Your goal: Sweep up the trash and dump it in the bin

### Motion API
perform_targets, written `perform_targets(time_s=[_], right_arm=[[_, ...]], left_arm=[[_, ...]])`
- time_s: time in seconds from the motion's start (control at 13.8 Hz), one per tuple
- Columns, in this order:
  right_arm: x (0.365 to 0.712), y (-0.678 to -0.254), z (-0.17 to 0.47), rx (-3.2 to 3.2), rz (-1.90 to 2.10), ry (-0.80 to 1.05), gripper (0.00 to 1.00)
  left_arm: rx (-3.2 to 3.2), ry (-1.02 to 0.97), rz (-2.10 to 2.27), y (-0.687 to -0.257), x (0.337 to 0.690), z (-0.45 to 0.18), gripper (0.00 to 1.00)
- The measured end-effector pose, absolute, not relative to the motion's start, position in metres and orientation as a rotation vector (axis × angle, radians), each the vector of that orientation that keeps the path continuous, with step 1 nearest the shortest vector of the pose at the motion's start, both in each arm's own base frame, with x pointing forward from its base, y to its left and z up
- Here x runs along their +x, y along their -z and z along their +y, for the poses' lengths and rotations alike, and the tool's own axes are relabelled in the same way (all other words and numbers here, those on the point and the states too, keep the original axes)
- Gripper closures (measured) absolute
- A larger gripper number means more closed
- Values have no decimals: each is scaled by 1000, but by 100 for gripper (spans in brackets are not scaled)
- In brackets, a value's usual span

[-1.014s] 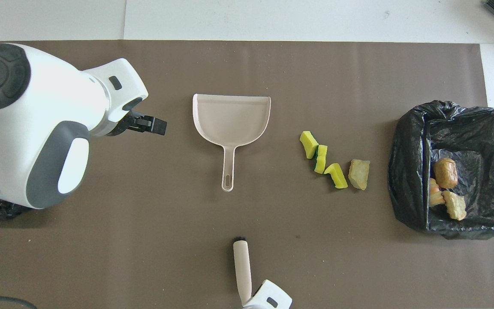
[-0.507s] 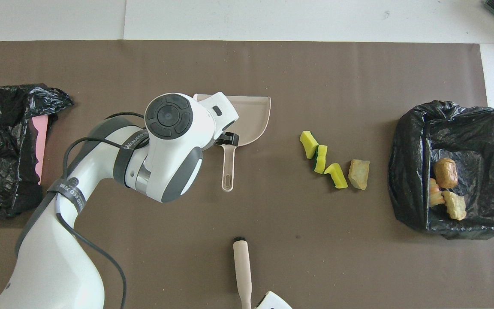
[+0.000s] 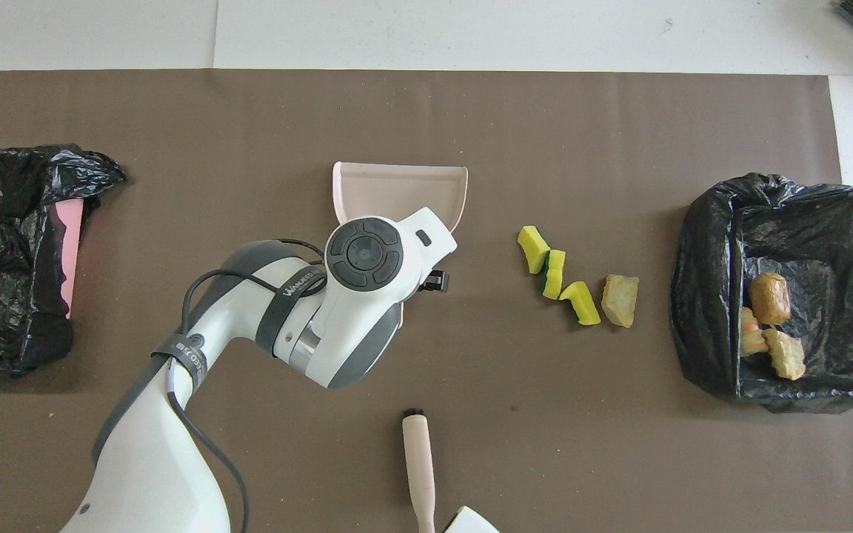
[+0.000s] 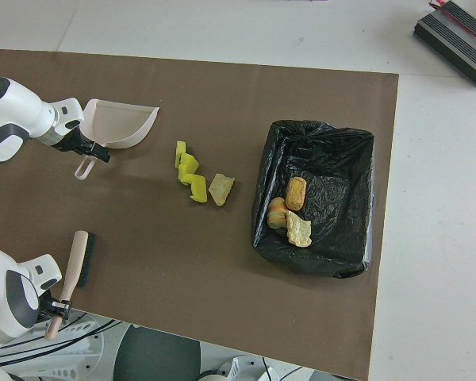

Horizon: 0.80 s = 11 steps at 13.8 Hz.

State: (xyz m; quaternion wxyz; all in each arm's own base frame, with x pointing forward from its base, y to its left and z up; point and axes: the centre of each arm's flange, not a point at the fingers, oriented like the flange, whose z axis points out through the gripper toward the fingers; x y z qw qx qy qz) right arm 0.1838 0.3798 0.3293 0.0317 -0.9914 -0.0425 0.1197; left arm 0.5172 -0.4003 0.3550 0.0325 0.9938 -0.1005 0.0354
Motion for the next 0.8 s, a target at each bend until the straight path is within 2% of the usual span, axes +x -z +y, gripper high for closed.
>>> perform_targets(time_s=[0.36,0.51,0.8], right_arm=[[187,-331,380,-3049,-104,-371,74],[195,-335,376,-3048,-81,-366,74],[241,-368,328,-3102,-43,-375,74]], left_arm=[[3096,-34,-298,-348,515,-391,69],[3098,-36,-289,-350,517,-387,69],[3102,-40,-292,-354,521,-381,69]])
